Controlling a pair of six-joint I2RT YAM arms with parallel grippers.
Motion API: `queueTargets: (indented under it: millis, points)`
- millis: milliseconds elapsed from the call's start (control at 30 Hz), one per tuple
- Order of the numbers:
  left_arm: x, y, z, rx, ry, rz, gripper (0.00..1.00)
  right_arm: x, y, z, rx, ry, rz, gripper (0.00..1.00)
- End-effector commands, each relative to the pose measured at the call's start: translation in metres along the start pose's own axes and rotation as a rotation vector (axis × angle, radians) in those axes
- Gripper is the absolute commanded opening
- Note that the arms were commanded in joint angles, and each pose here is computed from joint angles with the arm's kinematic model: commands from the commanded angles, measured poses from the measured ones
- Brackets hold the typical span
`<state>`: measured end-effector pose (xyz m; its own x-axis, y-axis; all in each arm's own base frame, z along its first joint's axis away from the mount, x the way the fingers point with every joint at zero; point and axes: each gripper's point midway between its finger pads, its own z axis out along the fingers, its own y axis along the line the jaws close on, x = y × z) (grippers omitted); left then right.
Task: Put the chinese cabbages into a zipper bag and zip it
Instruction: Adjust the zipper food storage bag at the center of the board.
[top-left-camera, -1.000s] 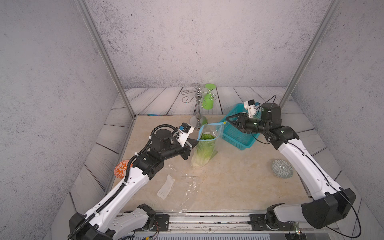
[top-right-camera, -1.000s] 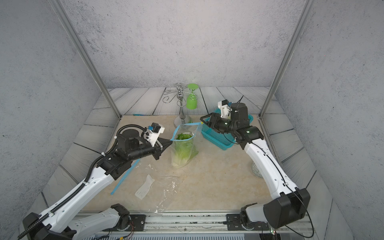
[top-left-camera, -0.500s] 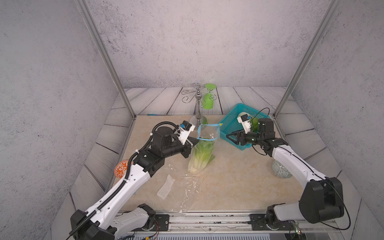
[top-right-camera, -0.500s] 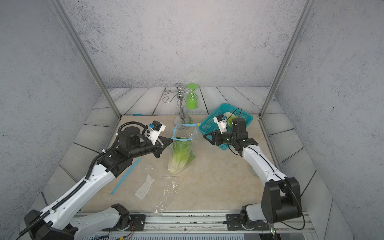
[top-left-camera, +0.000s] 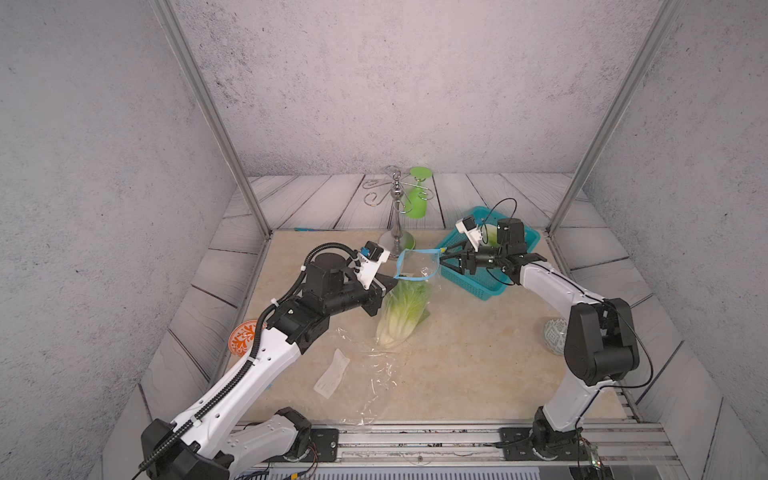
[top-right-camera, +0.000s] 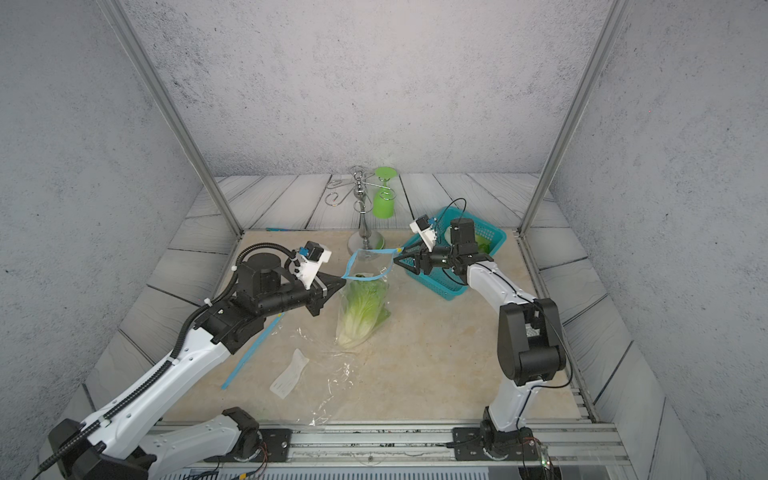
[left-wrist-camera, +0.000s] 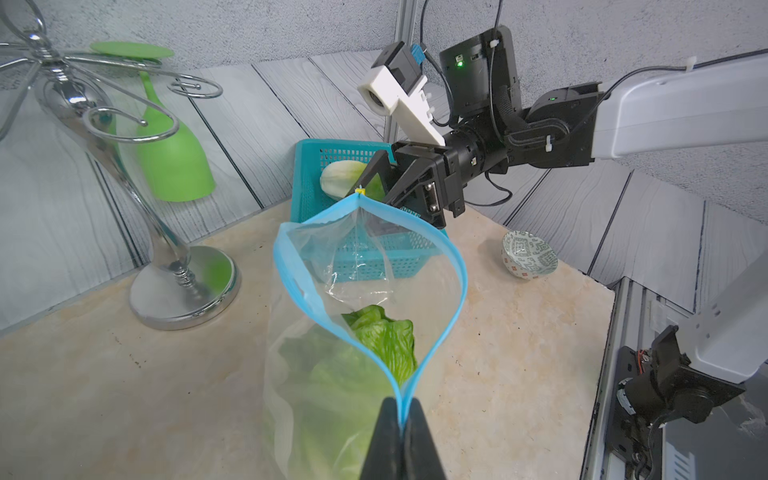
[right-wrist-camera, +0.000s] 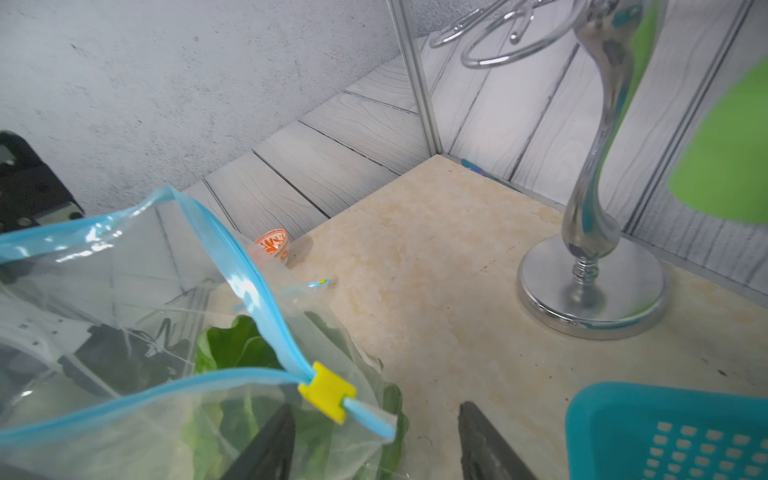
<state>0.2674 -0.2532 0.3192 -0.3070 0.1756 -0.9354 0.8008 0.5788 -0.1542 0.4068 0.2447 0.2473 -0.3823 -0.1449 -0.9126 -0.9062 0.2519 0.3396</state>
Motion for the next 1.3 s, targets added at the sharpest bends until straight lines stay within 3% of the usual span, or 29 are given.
queueTargets:
  millis: [0, 100, 200, 333, 467, 600, 967, 1133, 1267]
  points:
    - [-0.01, -0.002, -0.006, -0.002, -0.027, 0.017, 0.0, 0.011, 0.012, 0.008, -0.14, 0.035, 0.008, 0.57]
    - [-0.01, -0.002, -0.005, -0.003, -0.028, 0.014, 0.0, 0.009, 0.017, 0.01, -0.177, 0.019, 0.0, 0.5]
    - [-0.01, 0.001, -0.005, -0.016, -0.026, 0.012, 0.0, 0.001, 0.017, 0.01, -0.175, -0.012, -0.012, 0.23]
    - [-0.021, 0.009, -0.012, -0.06, -0.051, -0.007, 0.0, -0.014, 0.023, 0.005, -0.155, -0.046, -0.029, 0.0]
    - [-0.043, 0.027, -0.038, -0.181, -0.081, -0.036, 0.0, -0.034, 0.041, -0.016, -0.042, -0.067, -0.065, 0.0]
    - [-0.05, 0.038, -0.059, -0.265, -0.078, -0.061, 0.0, -0.044, 0.056, -0.038, 0.1, -0.072, 0.015, 0.0]
    - [-0.027, 0.059, -0.065, -0.362, -0.005, -0.145, 0.0, -0.037, 0.128, -0.086, 0.221, 0.026, 0.061, 0.0]
    - [-0.016, 0.049, -0.048, -0.251, -0.003, -0.161, 0.0, -0.016, 0.118, -0.092, 0.295, 0.126, 0.053, 0.0]
    - [-0.007, 0.05, -0.04, -0.209, 0.053, -0.152, 0.17, -0.015, 0.116, -0.091, 0.309, 0.154, 0.072, 0.0]
